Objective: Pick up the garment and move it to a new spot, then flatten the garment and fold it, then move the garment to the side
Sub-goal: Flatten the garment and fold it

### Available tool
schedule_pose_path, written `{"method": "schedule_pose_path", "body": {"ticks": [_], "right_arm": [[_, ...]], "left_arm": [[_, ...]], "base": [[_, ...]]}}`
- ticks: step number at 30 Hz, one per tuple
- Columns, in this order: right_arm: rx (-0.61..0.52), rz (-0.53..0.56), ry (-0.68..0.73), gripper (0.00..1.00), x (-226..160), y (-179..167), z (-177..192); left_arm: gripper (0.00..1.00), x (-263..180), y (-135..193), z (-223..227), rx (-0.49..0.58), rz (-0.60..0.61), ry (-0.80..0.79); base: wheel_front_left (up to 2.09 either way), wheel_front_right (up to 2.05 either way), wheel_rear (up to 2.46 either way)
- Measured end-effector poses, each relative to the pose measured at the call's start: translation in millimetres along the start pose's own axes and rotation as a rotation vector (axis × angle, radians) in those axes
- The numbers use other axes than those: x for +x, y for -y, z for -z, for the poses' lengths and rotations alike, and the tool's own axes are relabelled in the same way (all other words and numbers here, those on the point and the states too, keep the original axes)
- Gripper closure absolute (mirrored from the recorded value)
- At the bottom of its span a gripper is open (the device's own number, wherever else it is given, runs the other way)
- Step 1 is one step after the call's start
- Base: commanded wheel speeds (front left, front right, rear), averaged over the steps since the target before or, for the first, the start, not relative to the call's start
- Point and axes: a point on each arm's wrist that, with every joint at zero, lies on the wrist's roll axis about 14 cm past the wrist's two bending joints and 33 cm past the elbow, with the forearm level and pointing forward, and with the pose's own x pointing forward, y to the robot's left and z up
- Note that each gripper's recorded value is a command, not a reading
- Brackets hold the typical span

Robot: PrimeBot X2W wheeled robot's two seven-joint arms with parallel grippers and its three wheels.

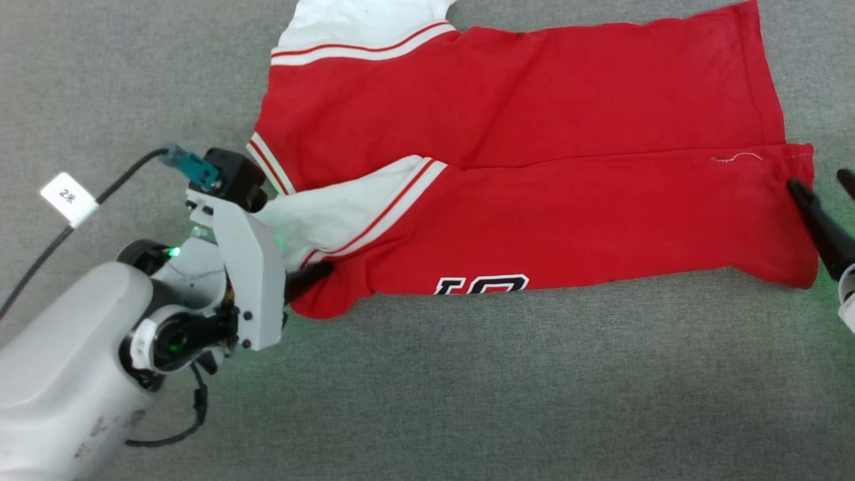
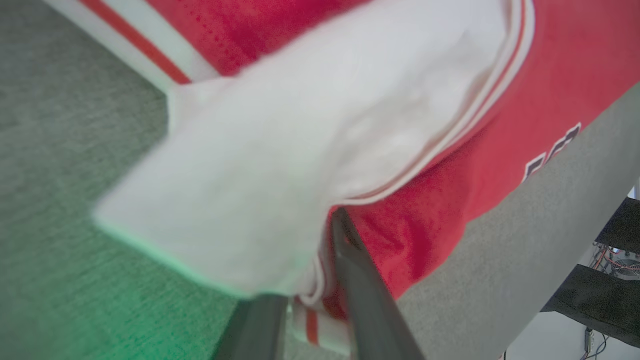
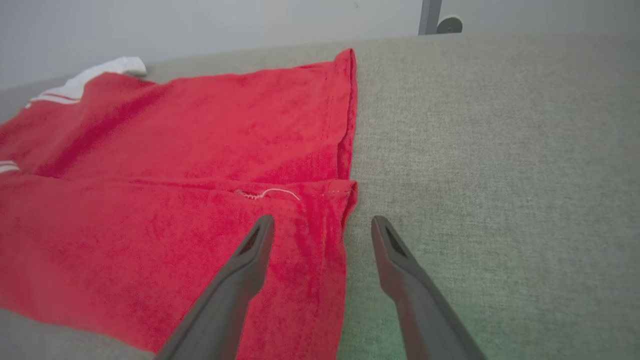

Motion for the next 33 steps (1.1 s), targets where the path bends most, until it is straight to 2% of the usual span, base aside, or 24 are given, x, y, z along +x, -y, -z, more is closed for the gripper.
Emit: {"method": "schedule_pose_path", "body": {"ticks": [6,9,16,17,18,19,20,26,33], "right_arm": [[-0.159,-0.049,-0.294,0.0,-8,-7,32],[-0.204,-0.053,-0.425,0.0,-12,-5,46],[-0.219,-0.056,-0.544,0.0,-5,-4,54],[-0.218,-0.058,-0.552,0.34,-4,-4,55],[-0.22,-0.061,-0.558,0.56,-3,-5,56],[-0.217,-0.064,-0.559,0.84,-2,-6,57],[-0.204,-0.065,-0.555,1.0,-1,-7,56],[-0.188,-0.083,-0.531,1.0,-4,-16,54],[-0.178,-0.082,-0.513,1.0,-27,-19,57]], "left_arm": [[1.0,2,2,-1,0.007,0.01,0.035],[1.0,3,5,-2,0.011,0.017,0.053],[1.0,8,6,-3,0.017,0.024,0.084],[1.0,9,6,-3,0.02,0.025,0.088],[1.0,9,6,-3,0.018,0.026,0.091],[1.0,9,6,-3,0.016,0.028,0.097],[1.0,9,6,-3,0.014,0.029,0.102],[1.0,4,11,-3,0.013,0.032,0.15],[1.0,-11,22,17,0.012,0.039,0.168]], "base": [[0.0,0.0,0.0],[0.0,0.0,0.0],[0.0,0.0,0.0],[0.0,0.0,0.0],[0.0,0.0,0.0],[0.0,0.0,0.0],[0.0,0.0,0.0],[0.0,0.0,0.0],[0.0,0.0,0.0]]}}
